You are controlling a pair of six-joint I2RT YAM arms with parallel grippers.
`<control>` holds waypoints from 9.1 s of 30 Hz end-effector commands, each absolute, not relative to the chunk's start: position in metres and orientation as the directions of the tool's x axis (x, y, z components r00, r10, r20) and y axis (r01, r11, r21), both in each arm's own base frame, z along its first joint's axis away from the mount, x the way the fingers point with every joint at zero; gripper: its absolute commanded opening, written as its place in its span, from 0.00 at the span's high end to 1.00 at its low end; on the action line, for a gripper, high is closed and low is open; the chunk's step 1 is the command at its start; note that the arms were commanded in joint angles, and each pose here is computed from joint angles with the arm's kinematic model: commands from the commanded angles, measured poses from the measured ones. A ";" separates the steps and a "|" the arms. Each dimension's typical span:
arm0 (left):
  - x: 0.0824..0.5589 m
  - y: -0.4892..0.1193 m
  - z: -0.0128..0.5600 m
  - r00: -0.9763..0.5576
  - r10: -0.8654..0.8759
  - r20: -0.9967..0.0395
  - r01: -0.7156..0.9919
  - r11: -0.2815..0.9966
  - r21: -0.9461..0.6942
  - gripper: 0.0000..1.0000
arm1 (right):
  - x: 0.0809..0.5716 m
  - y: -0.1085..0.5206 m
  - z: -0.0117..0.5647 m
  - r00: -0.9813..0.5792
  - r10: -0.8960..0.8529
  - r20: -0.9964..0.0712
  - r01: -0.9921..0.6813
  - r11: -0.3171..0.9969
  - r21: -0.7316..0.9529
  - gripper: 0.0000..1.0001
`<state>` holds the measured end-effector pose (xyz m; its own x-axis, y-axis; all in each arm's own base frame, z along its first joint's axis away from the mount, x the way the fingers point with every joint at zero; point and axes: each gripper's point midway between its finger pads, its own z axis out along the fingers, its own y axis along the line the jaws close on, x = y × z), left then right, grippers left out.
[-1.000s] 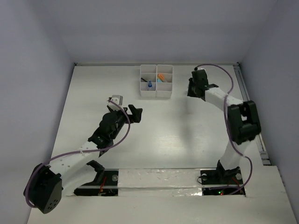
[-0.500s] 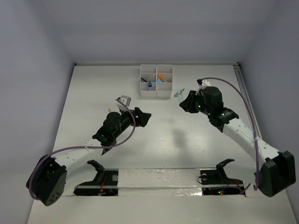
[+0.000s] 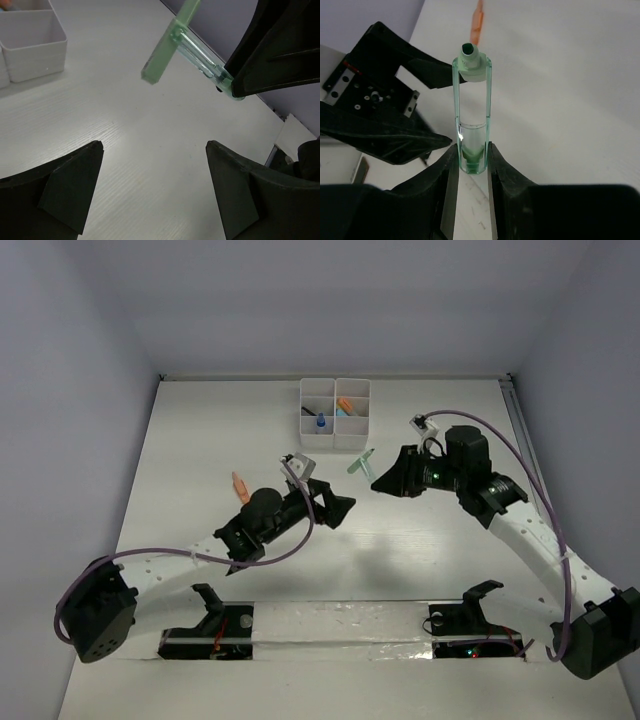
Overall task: Sort the stationery into containers
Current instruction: Pick up the pen from the center of the board, then close the pen cap on the pen.
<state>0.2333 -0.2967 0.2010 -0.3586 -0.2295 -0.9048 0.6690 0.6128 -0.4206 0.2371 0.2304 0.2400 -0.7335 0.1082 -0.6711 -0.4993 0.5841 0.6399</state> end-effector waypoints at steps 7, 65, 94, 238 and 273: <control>0.245 -0.294 0.248 -0.129 -0.228 -0.965 0.667 0.700 -0.255 0.18 | 0.188 0.247 0.285 -0.789 0.023 -0.614 -0.568 0.352 0.744 1.00; 0.206 -0.305 0.253 -0.128 -0.190 -0.973 0.765 0.606 -0.219 1.00 | 0.231 0.230 0.271 -0.740 0.123 -0.662 -0.488 0.579 0.653 1.00; 0.181 -0.298 0.263 -0.140 -0.243 -0.960 0.810 0.530 -0.252 1.00 | 0.280 0.250 0.309 -0.610 0.150 -0.778 -0.604 0.548 0.579 0.98; 0.181 -0.312 0.285 -0.261 -0.495 -0.829 0.784 0.392 -0.481 0.59 | 0.241 0.319 0.286 -0.716 0.328 -0.616 -0.618 0.113 0.778 1.00; 0.171 -0.298 0.285 -0.291 -0.495 -0.819 0.784 0.367 -0.500 1.00 | 0.213 0.310 0.276 -0.688 0.199 -0.698 -0.685 0.138 0.715 0.53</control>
<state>0.1766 -0.3027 0.2560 -0.3525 -0.4380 -0.8270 0.7335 0.4195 -0.5348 0.2151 0.3104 0.2854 -0.7044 0.2793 -0.6525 -0.6615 0.0749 0.7462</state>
